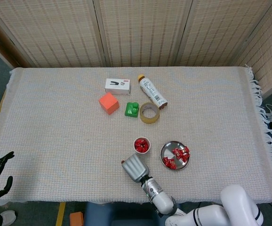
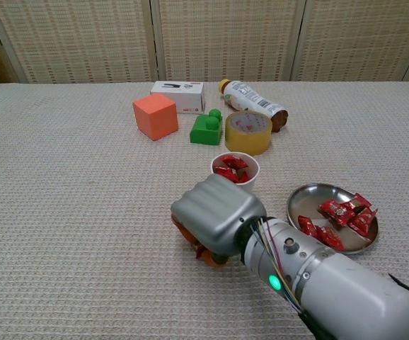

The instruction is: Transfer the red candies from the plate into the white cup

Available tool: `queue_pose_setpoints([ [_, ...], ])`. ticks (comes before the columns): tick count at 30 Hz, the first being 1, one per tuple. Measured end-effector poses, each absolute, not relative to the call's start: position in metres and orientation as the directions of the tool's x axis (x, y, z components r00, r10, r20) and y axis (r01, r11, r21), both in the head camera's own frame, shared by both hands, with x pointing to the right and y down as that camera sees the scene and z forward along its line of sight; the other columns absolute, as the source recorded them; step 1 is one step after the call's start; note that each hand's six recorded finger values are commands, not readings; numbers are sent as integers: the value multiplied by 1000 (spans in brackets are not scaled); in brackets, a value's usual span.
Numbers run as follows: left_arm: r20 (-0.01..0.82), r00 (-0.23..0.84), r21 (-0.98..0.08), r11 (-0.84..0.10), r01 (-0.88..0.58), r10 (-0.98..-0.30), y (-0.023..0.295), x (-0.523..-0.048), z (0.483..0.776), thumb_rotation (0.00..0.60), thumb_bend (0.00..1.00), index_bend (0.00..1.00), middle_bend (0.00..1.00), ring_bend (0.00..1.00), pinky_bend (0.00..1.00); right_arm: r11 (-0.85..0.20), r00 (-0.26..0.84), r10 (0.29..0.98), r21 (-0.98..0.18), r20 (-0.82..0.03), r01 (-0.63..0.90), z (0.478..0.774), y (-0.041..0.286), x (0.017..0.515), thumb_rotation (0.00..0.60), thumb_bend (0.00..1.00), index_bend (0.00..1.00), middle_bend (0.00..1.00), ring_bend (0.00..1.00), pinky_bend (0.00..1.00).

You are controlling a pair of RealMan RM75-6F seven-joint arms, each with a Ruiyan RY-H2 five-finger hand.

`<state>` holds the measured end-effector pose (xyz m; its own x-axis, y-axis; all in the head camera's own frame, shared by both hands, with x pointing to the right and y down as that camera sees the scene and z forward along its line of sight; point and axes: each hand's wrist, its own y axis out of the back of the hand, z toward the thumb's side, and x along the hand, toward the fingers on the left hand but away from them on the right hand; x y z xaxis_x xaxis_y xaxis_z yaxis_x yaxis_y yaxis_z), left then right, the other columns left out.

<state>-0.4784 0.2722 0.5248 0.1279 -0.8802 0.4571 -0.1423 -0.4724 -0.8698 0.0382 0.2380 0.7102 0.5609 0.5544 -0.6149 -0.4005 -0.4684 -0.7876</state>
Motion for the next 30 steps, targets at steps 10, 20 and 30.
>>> queue_pose_setpoints([
  [10,457,126,-870,-472,-144,-881,272,-479,525,600,539,10,154,213,285,-462,543,565,-783,-621,-416,715,237,39,600,252,498,791,781,1000],
  [20,456,128,-870,-471,-144,-881,272,-478,524,600,538,10,154,213,285,-434,536,564,-777,-629,-456,719,242,41,600,298,723,791,803,1000],
  [30,450,127,-874,-465,-144,-884,273,-479,523,600,538,10,154,213,285,-418,546,593,-805,-592,-420,703,236,45,600,319,765,792,811,1000],
])
